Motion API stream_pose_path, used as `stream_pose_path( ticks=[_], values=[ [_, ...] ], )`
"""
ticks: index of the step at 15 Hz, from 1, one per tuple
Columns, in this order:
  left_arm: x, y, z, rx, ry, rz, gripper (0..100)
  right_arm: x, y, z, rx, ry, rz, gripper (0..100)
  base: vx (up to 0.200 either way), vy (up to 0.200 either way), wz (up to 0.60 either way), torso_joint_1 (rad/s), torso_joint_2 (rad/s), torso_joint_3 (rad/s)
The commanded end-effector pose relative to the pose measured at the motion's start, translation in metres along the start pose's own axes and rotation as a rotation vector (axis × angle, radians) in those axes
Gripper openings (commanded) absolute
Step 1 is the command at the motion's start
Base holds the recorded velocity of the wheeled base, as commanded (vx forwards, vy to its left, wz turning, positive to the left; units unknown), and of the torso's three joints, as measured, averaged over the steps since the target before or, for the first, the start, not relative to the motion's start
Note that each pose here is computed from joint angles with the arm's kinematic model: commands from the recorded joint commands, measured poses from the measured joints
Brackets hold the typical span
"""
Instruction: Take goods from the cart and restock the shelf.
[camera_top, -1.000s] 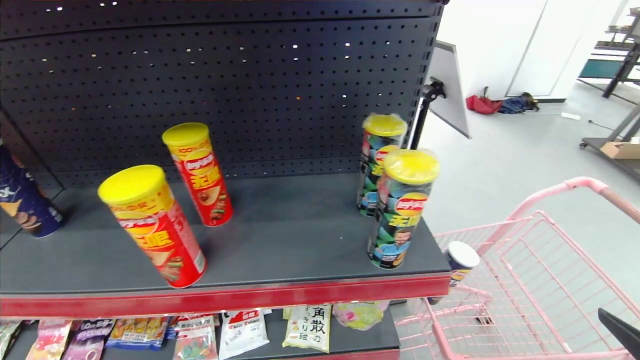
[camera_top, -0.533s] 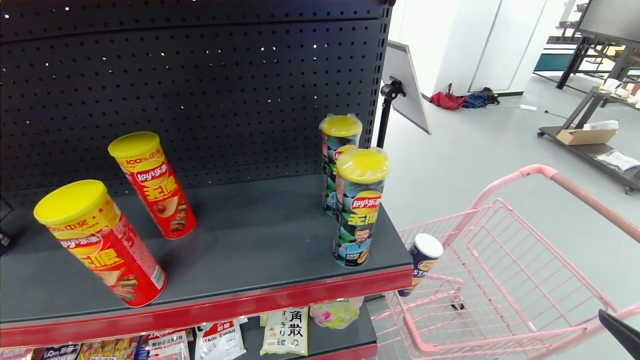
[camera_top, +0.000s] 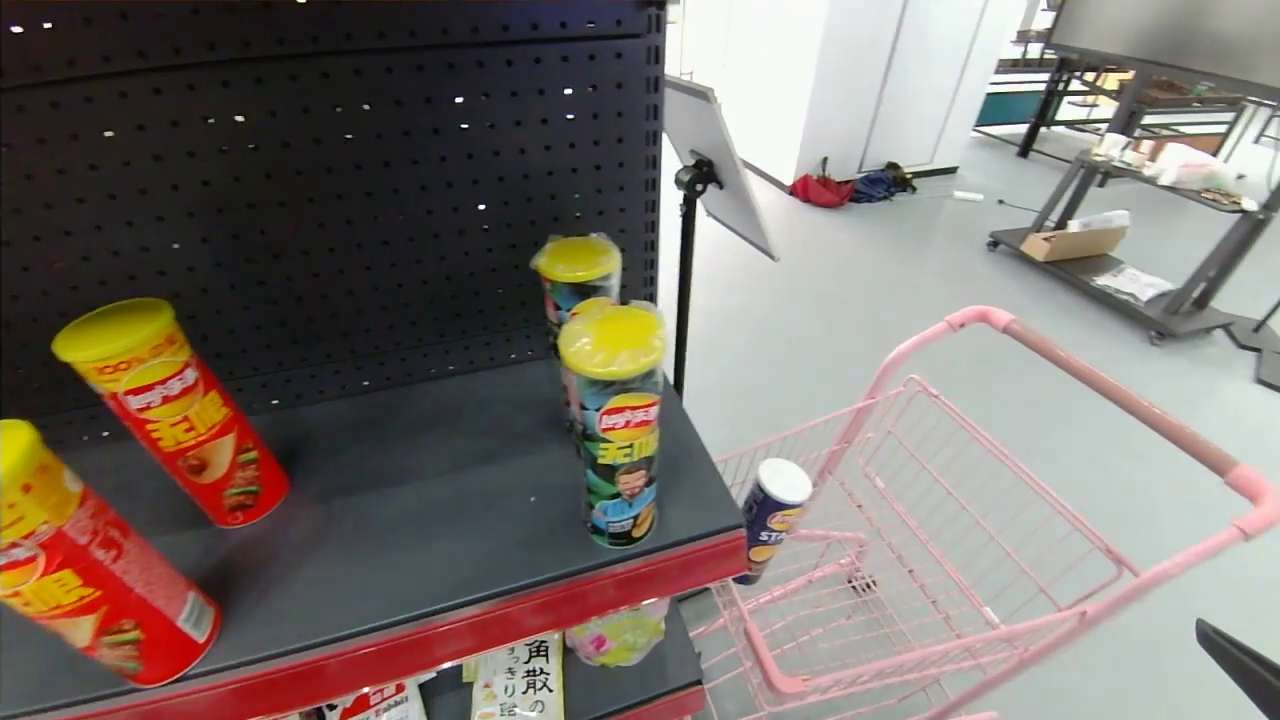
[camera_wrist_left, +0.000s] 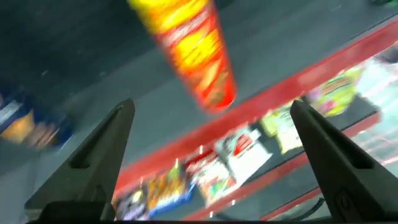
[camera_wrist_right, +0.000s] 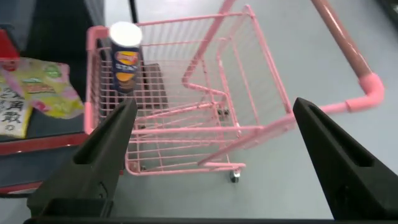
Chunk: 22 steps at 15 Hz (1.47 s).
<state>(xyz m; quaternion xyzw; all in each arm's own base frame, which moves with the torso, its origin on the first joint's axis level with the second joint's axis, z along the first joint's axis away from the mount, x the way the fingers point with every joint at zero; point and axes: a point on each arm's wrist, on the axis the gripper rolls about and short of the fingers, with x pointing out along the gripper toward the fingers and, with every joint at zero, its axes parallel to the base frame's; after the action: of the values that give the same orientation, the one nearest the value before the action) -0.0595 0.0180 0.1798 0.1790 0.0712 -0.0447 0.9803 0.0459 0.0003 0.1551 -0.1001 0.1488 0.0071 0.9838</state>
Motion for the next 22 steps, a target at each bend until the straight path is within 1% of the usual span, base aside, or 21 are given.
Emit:
stream_pose_path(
  ticks=[1, 5, 7, 8, 9, 11, 14, 18, 21, 22],
  values=[
    [0.0, 0.0, 0.0, 0.0, -0.002, 0.001, 100, 0.0, 0.0, 0.0, -0.001, -0.001, 0.001, 100, 0.0, 0.0, 0.0, 0.0, 0.0, 0.0],
    [-0.001, 0.0, -0.001, 0.0, -0.003, 0.002, 100, 0.0, 0.0, 0.0, 0.0, -0.001, -0.002, 100, 0.0, 0.0, 0.0, 0.0, 0.0, 0.0],
    [-0.003, -0.002, -0.007, -0.001, -0.013, 0.007, 100, 0.0, 0.0, -0.001, 0.0, 0.0, -0.005, 100, 0.0, 0.0, 0.0, -0.021, 0.03, 0.033],
    [-0.003, -0.002, -0.007, -0.001, -0.013, 0.007, 100, 0.0, 0.0, -0.001, 0.0, 0.0, -0.005, 100, 0.0, 0.0, 0.0, -0.129, 0.32, 0.173],
    [-0.006, -0.004, -0.014, -0.003, -0.029, 0.009, 100, -0.002, 0.001, -0.006, -0.001, 0.001, -0.002, 100, 0.0, 0.0, 0.0, -0.154, 0.33, 0.183],
    [-0.007, -0.004, -0.016, -0.004, -0.036, 0.008, 100, -0.004, 0.002, -0.01, 0.0, -0.001, -0.002, 100, 0.0, 0.0, 0.0, -0.139, 0.35, 0.19],
    [-0.005, -0.007, -0.022, -0.004, -0.036, 0.0, 100, -0.004, 0.002, -0.014, -0.001, 0.002, -0.002, 100, 0.0, 0.0, 0.0, -0.137, 0.34, 0.203],
    [-0.004, -0.007, -0.023, -0.003, -0.033, -0.002, 100, -0.004, 0.003, -0.016, -0.001, 0.007, -0.001, 100, 0.0, 0.0, 0.0, -0.138, 0.36, 0.216],
    [-0.004, -0.008, -0.024, -0.003, -0.029, -0.002, 100, -0.002, 0.004, -0.023, 0.0, 0.037, 0.002, 100, 0.0, 0.0, 0.0, -0.116, 0.3, 0.183],
    [0.001, -0.01, -0.027, -0.003, -0.022, -0.003, 100, 0.003, 0.004, -0.024, 0.005, 0.077, -0.01, 100, 0.0, 0.0, 0.0, -0.027, 0.08, 0.051]
  ],
)
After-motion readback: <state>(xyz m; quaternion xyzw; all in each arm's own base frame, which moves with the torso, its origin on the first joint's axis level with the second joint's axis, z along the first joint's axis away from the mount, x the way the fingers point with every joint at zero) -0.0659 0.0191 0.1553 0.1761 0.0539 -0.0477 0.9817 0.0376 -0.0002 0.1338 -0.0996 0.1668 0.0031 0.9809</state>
